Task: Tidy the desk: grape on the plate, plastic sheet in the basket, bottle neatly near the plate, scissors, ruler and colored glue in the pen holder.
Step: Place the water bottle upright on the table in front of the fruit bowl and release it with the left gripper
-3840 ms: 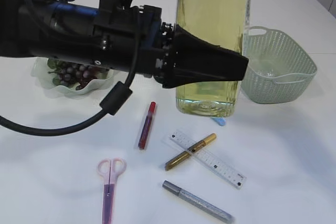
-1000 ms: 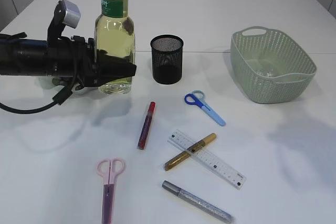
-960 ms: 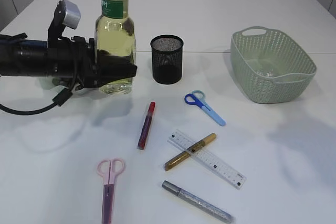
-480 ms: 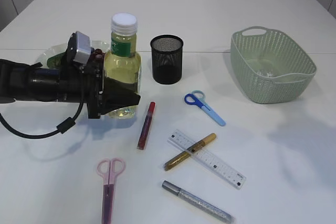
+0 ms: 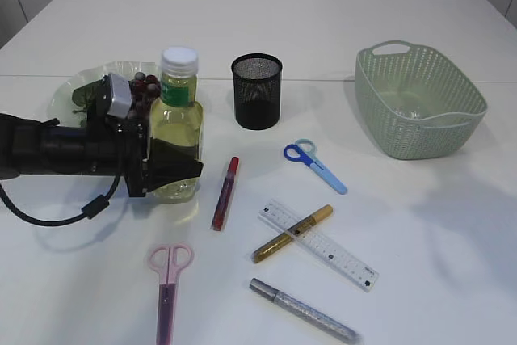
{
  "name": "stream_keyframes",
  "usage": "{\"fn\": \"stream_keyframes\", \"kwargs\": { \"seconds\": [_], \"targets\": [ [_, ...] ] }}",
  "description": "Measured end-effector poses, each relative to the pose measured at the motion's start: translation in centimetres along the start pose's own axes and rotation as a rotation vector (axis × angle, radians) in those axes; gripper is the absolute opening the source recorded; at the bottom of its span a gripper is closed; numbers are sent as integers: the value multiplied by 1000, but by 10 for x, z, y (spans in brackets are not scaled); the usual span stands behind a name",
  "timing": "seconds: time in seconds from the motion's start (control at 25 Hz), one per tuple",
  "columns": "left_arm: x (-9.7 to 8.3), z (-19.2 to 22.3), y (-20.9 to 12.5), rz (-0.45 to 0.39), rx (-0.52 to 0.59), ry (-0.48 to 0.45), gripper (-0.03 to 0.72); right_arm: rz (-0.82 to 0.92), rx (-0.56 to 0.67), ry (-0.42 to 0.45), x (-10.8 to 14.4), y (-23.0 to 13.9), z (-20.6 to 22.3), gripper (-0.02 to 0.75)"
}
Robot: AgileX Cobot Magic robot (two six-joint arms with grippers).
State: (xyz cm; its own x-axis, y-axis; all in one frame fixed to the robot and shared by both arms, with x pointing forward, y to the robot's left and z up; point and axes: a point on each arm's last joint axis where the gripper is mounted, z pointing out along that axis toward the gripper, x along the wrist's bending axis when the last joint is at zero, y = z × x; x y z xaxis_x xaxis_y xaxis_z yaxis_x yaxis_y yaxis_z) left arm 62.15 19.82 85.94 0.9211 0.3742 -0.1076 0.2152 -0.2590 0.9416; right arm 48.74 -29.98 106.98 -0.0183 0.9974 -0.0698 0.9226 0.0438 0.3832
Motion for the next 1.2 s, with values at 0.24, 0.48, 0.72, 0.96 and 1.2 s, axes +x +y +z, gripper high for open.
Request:
{"fn": "stream_keyframes", "kwargs": {
  "seconds": [0.24, 0.48, 0.72, 0.96, 1.2],
  "targets": [
    [1, 3, -10, 8, 10, -5, 438, 0, 0, 0, 0, 0, 0, 478],
    [8, -2, -17, 2, 4, 14, 438, 0, 0, 0, 0, 0, 0, 477],
    [15, -10, -18, -5, -3, 44, 438, 0, 0, 0, 0, 0, 0, 477],
    [15, -10, -18, -3, -2, 45, 438, 0, 0, -1, 0, 0, 0, 477],
    [15, -10, -18, -4, -2, 47, 438, 0, 0, -1, 0, 0, 0, 477]
  ]
}}
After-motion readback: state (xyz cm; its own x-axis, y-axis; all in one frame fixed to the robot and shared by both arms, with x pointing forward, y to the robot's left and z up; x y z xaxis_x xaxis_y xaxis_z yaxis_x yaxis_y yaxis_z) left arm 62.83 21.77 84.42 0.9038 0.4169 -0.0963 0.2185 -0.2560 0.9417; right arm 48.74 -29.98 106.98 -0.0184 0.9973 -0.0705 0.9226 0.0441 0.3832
